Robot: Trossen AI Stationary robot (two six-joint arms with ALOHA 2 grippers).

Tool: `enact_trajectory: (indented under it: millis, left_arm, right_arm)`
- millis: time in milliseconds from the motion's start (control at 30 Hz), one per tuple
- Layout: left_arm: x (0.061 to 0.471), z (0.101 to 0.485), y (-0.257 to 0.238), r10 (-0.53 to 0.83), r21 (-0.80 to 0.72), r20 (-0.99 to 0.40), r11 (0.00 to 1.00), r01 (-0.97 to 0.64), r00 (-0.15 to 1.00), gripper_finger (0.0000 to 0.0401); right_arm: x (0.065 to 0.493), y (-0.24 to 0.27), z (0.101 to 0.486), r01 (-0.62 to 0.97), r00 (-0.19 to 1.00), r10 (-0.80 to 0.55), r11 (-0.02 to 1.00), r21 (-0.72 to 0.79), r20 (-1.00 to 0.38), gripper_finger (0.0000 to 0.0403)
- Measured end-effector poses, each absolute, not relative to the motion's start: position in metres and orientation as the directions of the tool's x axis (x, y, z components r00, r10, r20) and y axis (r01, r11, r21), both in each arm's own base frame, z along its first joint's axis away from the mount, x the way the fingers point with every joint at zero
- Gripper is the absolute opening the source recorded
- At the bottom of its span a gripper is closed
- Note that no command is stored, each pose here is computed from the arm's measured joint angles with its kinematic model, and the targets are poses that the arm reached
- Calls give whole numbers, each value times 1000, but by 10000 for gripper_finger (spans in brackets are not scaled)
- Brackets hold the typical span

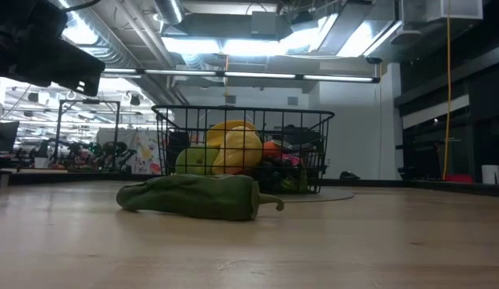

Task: Build produce basket
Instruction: Put the green chili pepper into the wire organizer

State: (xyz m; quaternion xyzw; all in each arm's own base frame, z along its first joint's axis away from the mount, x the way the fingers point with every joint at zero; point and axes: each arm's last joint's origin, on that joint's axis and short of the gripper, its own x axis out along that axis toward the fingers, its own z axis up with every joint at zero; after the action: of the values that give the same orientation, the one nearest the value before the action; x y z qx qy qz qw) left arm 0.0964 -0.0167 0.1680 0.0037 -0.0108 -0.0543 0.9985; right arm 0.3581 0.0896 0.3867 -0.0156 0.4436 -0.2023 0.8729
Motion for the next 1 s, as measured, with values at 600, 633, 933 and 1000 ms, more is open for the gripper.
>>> enact_trajectory:
  millis: [600,633,933,1000]
  left_arm:
    - [96,168,-17,-107,9,21,994,107,994,41]
    - [96,168,-17,-107,9,20,994,107,994,41]
    - [96,168,-17,-107,9,20,994,107,994,41]
    - [96,168,-17,-107,9,20,994,107,994,41]
  right_arm:
    - [376,90,397,300,668,-331,939,-167,-666,200]
    - [377,90,396,306,666,-331,938,-161,-669,200]
    - [409,100,344,332,567,-334,929,-163,-753,200]
    - [419,103,328,311,542,-313,937,-160,-780,200]
